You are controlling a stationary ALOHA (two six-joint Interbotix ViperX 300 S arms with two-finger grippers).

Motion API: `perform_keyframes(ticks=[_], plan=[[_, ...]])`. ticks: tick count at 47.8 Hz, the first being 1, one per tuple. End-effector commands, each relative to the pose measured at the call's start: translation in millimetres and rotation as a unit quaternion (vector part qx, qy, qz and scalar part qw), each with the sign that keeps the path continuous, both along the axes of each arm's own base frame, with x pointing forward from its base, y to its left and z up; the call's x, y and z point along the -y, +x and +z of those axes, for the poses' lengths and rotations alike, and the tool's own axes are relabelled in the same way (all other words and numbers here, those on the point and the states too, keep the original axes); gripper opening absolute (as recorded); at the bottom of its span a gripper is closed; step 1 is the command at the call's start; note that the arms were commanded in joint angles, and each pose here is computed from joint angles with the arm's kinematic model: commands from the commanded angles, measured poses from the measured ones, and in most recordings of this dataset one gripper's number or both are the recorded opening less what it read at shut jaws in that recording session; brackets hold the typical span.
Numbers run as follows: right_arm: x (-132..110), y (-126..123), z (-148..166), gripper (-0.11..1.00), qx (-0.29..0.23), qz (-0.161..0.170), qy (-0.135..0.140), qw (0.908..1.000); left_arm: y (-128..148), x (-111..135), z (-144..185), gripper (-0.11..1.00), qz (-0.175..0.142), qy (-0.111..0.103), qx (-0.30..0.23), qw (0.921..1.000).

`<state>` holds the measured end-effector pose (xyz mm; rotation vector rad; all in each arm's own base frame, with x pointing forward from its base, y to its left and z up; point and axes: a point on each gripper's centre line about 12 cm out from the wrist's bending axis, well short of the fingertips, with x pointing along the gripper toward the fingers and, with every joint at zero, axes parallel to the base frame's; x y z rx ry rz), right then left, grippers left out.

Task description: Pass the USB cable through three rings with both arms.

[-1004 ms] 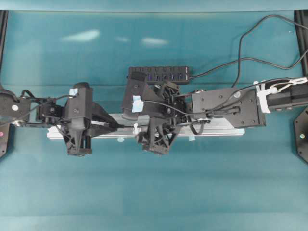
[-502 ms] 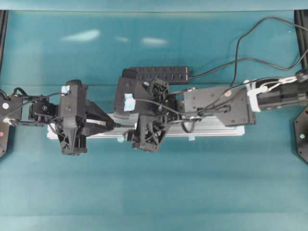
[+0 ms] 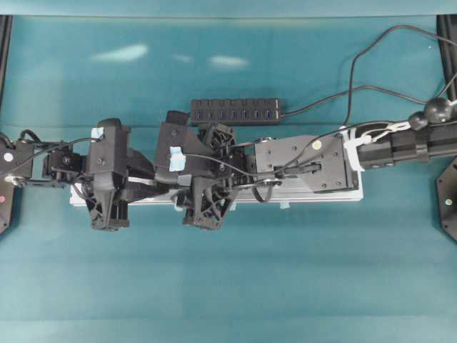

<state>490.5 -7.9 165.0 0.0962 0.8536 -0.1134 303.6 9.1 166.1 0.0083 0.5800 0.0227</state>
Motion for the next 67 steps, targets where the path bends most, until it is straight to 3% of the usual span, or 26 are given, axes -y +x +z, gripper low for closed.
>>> perform_keyframes(ticks=[1, 6, 12, 38, 41, 47, 50, 57, 67], plan=[[-2, 3, 8, 0.16, 0.012, 0.007, -0.005, 0.9999, 3, 1, 8, 0.24, -0.002, 0.001, 0.015, 0.9999], [-3, 4, 9, 0.02, 0.015, 0.008, -0.004, 0.9998, 3, 1, 8, 0.24, -0.002, 0.0, 0.015, 0.9999], [-3, 5, 10, -0.05, 0.022, 0.01, -0.004, 0.9997, 3, 1, 8, 0.24, -0.001, 0.0, 0.015, 0.9999], [-6, 1, 6, -0.07, -0.002, 0.01, -0.005, 0.9999, 1, -1, 8, 0.25, 0.004, -0.003, 0.01, 0.9999], [-6, 0, 5, -0.07, -0.007, 0.009, -0.006, 0.9999, 0, -1, 10, 0.34, 0.004, -0.002, 0.013, 0.9999], [-6, -1, 2, -0.07, -0.018, 0.008, -0.006, 0.9998, -1, -1, 14, 0.73, 0.004, -0.002, 0.02, 0.9998], [-5, -1, 0, -0.07, -0.024, 0.007, -0.007, 0.9997, -2, -1, 18, 0.87, 0.004, -0.002, 0.025, 0.9997], [-5, 3, -2, -0.07, -0.034, 0.005, -0.008, 0.9994, -12, -1, 26, 0.83, 0.003, -0.002, 0.02, 0.9998], [-4, 11, -3, -0.07, -0.047, 0.001, -0.009, 0.9989, -50, -2, 35, 0.81, 0.009, -0.003, -0.034, 0.9994]])
